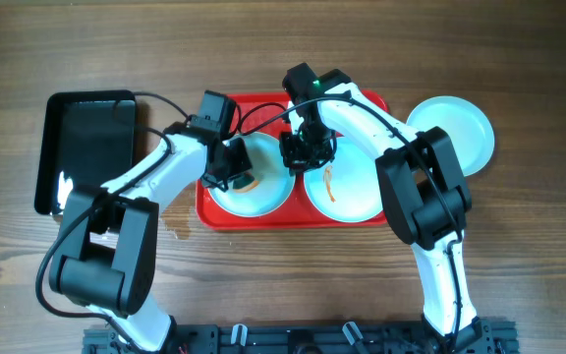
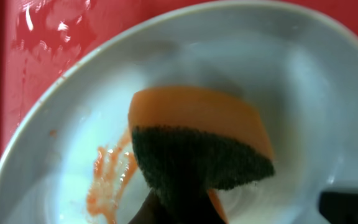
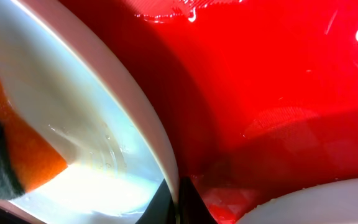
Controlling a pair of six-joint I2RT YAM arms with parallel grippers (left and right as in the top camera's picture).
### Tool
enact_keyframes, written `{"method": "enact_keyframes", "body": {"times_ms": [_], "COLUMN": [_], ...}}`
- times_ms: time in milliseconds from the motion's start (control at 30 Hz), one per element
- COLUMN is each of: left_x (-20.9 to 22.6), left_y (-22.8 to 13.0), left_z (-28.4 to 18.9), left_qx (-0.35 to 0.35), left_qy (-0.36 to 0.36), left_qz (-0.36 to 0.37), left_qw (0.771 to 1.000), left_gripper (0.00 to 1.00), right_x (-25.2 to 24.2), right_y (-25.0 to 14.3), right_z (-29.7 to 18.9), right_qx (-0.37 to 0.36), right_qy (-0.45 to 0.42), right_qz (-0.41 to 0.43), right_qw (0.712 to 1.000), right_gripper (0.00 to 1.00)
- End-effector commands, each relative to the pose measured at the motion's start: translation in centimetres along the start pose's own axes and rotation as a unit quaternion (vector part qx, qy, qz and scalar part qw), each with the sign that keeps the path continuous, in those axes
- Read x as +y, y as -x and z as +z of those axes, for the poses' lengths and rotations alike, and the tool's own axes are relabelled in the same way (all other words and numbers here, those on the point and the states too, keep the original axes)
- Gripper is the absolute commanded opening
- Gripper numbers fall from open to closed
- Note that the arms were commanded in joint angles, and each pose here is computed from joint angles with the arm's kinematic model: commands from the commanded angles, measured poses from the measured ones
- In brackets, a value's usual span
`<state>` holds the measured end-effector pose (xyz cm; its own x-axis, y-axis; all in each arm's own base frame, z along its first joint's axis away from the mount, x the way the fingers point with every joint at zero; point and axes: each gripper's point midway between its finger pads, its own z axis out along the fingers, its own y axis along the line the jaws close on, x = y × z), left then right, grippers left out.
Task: Clean dirty plates on tray and stack at the side
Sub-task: 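Lower the sponge onto the moved plate and scrub it with the left gripper, then keep scrubbing the plate with the sponge while the right gripper holds its rim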
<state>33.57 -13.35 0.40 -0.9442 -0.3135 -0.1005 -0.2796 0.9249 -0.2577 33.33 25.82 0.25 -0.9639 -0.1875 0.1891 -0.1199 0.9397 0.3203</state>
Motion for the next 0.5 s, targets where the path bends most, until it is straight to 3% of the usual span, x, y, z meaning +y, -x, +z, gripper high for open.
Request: {"method": "enact_keyframes", "body": {"times_ms": [0, 133, 333, 467], "left_x": [2.5, 3.5, 8.2, 9.4], "left_y": [-1.9, -2.3, -1.1, -0.4], "left_z": [1.7, 1.9, 0.7, -0.2], "left_qx": [0.013, 0.013, -0.034, -0.055], "left_qy": [0.036, 0.055, 0.186, 0.226], "left_qz": [-0.007, -0.008, 0.008, 0.012], "left_qw": [0.999, 0.998, 0.982, 0.972], "left_gripper": [0.04, 0.04, 0.04, 0.04], "right_x": [-0.9, -1.0, -1.0, -0.9], "right_y": [-0.3, -0.4, -0.4, -0.4], "right_z": [0.1, 0.1, 0.1, 0.1], "right_qx": [0.002, 0.002, 0.002, 0.002], "right_qy": [-0.016, -0.016, -0.017, -0.016], "right_qz": [0.0, 0.001, 0.001, 0.0], "right_qw": [1.0, 1.0, 1.0, 1.0], "right_gripper": [0.04, 0.04, 0.04, 0.04]}}
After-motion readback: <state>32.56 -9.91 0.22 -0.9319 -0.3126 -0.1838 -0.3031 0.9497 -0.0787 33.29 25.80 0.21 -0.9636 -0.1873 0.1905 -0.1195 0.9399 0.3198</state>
